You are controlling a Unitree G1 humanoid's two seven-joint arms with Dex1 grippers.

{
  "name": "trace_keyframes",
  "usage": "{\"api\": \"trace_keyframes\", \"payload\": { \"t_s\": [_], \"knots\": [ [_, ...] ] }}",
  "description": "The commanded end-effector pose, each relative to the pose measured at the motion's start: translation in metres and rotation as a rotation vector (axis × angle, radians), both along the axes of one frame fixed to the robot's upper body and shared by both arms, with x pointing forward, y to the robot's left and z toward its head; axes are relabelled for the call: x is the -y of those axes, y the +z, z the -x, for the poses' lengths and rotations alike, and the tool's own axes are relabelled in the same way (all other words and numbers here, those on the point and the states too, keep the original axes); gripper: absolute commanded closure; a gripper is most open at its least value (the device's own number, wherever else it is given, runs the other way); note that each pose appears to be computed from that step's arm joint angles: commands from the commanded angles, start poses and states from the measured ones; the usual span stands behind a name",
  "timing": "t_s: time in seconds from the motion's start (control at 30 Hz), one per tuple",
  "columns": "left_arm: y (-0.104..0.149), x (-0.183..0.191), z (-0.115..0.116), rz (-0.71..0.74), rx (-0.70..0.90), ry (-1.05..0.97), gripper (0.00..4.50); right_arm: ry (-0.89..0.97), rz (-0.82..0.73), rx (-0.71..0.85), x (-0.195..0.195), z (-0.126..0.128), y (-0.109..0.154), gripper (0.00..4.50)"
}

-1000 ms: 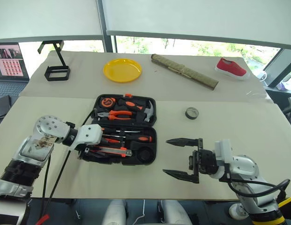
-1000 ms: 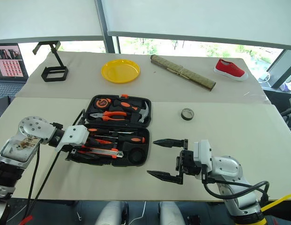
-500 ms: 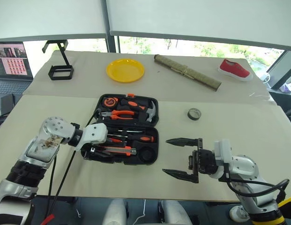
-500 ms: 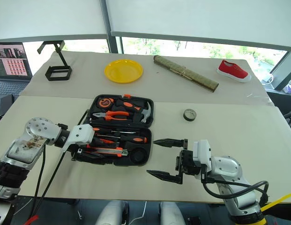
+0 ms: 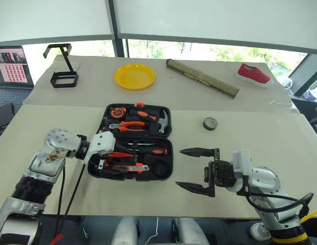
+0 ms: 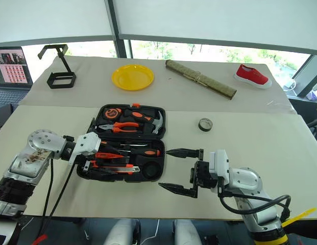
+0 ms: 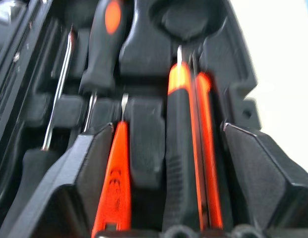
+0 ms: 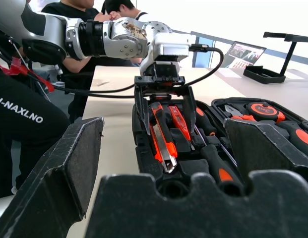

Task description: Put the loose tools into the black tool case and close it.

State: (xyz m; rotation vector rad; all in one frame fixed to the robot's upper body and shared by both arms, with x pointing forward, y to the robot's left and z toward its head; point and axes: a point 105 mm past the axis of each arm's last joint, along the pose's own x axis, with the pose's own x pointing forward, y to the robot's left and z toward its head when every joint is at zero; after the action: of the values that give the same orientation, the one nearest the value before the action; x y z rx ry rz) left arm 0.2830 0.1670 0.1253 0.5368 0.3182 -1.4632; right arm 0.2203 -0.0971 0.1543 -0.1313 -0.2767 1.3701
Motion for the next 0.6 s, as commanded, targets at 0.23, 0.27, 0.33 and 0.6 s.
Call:
{"api": "trace_keyframes", "payload": {
  "t_s": [0.23, 0.27, 0.33, 0.6],
  "knots": [
    [0.02, -0.009, -0.004, 0.145, 0.08, 0.007, 2.49, -0.012, -0.027, 0.015, -0.001, -0.003, 0.003, 0.0],
    [0.016, -0.01, -0.002, 0.151, 0.084, -0.005, 2.88, -0.015, -0.029, 0.015, -0.001, -0.004, 0.003, 0.0],
    [0.008, -0.011, 0.0, 0.163, 0.08, 0.001, 3.57, -0.019, -0.032, 0.015, -0.001, -0.005, 0.002, 0.0],
    [-0.023, -0.016, 0.009, 0.119, 0.084, 0.02, 4.47, -0.03, -0.035, 0.017, 0.0, -0.007, 0.001, 0.0]
  ]
}}
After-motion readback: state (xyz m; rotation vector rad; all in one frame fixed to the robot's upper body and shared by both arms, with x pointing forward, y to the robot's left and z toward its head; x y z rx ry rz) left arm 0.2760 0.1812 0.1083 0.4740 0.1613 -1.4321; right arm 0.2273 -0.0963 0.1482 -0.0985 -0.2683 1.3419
